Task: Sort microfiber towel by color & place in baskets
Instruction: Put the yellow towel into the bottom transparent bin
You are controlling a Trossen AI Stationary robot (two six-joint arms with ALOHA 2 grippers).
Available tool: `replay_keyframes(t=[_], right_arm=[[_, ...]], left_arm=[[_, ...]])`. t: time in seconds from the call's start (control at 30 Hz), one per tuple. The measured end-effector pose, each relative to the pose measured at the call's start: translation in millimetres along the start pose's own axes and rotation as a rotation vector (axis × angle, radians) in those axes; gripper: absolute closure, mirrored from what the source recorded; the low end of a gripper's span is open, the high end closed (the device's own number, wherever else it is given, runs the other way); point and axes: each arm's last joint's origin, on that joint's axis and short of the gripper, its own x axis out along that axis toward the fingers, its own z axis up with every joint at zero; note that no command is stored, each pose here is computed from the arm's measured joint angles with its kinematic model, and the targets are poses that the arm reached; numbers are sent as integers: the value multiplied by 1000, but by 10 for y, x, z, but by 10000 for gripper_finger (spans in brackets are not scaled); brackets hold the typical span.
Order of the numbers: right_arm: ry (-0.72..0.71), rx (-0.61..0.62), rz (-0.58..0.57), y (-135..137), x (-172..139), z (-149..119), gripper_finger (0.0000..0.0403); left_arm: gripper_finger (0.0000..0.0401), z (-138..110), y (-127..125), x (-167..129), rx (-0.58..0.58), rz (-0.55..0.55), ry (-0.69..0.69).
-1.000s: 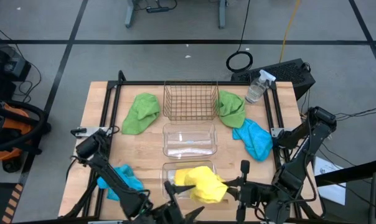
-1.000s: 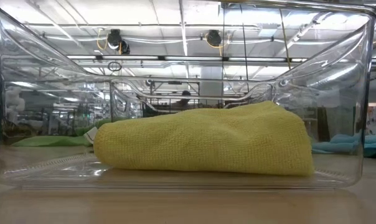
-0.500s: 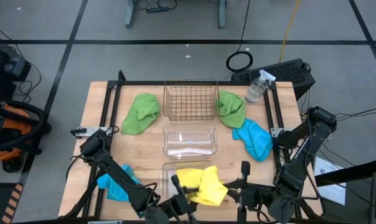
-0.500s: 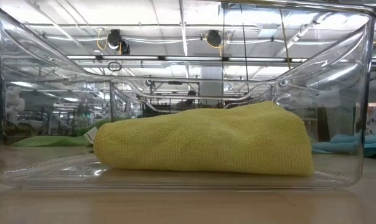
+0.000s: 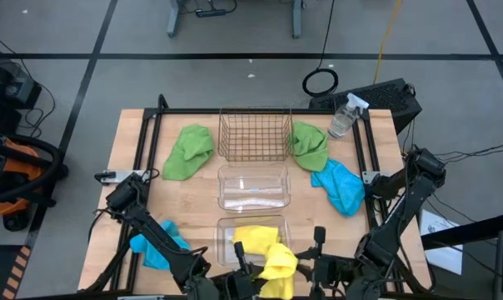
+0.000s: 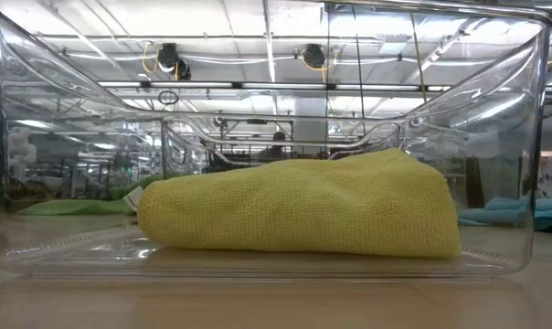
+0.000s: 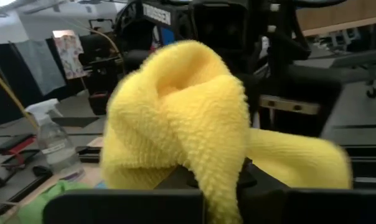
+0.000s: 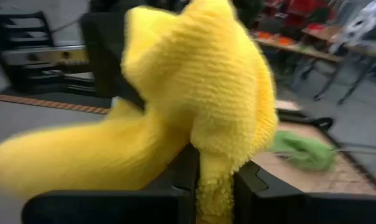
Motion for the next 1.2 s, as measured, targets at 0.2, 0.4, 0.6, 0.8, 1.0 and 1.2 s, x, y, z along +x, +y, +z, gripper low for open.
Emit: replay_keyframes(t=[0.2, 0.4, 0.6, 0.8, 1.0, 1.2], right_arm=[[49, 67, 141, 60, 12, -38, 331], [78, 56, 154, 71, -15, -78, 294], [109, 27, 150, 82, -51, -137, 231], [67, -52, 11, 113, -220, -200, 166], [-25, -121, -88, 216, -545, -252, 121], [-109, -150, -176, 268, -756, -254, 107]], left_arm=[[390, 6, 22, 28, 12, 12, -4], [389, 12, 9, 27, 11, -34, -17], [389, 62, -18, -25, 14, -49, -46], [388, 65, -2, -19, 37, -9, -40], [388, 72, 49, -16, 68, 131, -5], [388, 103, 108, 47, 20, 155, -26]])
